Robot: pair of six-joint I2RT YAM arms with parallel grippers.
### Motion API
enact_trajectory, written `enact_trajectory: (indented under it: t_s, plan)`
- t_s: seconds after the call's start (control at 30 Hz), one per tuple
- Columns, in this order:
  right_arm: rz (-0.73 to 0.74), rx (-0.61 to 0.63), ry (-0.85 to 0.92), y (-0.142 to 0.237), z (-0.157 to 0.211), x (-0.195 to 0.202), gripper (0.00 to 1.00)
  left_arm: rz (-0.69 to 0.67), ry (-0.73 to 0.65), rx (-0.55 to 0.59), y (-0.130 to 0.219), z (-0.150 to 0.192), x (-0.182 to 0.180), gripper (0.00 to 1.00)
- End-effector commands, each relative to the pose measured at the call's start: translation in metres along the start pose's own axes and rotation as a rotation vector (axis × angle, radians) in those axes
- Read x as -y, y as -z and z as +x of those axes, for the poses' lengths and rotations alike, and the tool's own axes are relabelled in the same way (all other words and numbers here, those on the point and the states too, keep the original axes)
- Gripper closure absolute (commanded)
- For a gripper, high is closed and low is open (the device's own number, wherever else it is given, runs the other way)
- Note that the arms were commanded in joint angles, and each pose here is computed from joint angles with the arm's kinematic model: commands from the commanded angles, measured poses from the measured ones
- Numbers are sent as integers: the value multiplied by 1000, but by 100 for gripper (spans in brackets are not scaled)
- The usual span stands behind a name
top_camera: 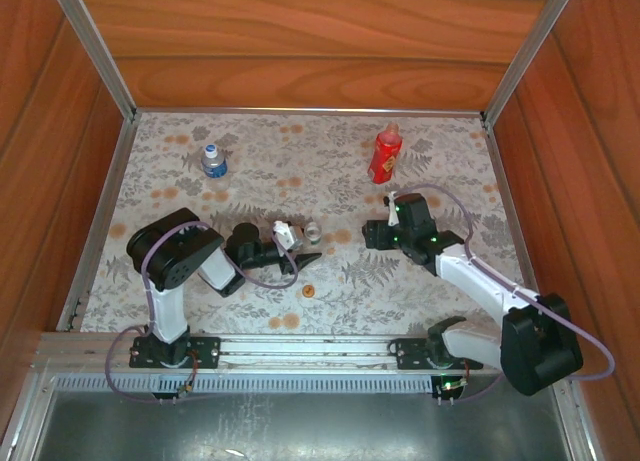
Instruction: Screw on the bottle caps
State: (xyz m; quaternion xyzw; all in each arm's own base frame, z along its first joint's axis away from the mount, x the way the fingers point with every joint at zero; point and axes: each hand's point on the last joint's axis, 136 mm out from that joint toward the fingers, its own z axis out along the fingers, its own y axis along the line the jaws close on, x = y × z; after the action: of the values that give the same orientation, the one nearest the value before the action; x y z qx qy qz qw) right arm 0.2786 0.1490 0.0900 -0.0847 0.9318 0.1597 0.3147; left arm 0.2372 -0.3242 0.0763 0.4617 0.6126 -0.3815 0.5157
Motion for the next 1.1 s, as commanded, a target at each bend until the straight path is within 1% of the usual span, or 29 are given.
enact_trajectory:
  t_s: [0.0,0.23,0.47,0.77,1.07]
  plan:
    - [1,14,5,1,4,0,16,22,-12,20,-3,-4,1,37]
    - [-27,29,49,-8,10,-2,17,22,-7,20,-3,-3,1,50]
    - [-9,32,92,-20,18,2,21,1,-5,14,-2,-2,-2,49]
    - [73,-16,118,-41,33,11,25,-8,-2,11,-3,0,-4,50]
    - [121,-64,104,-55,40,19,36,-9,-3,11,-3,-1,-4,49]
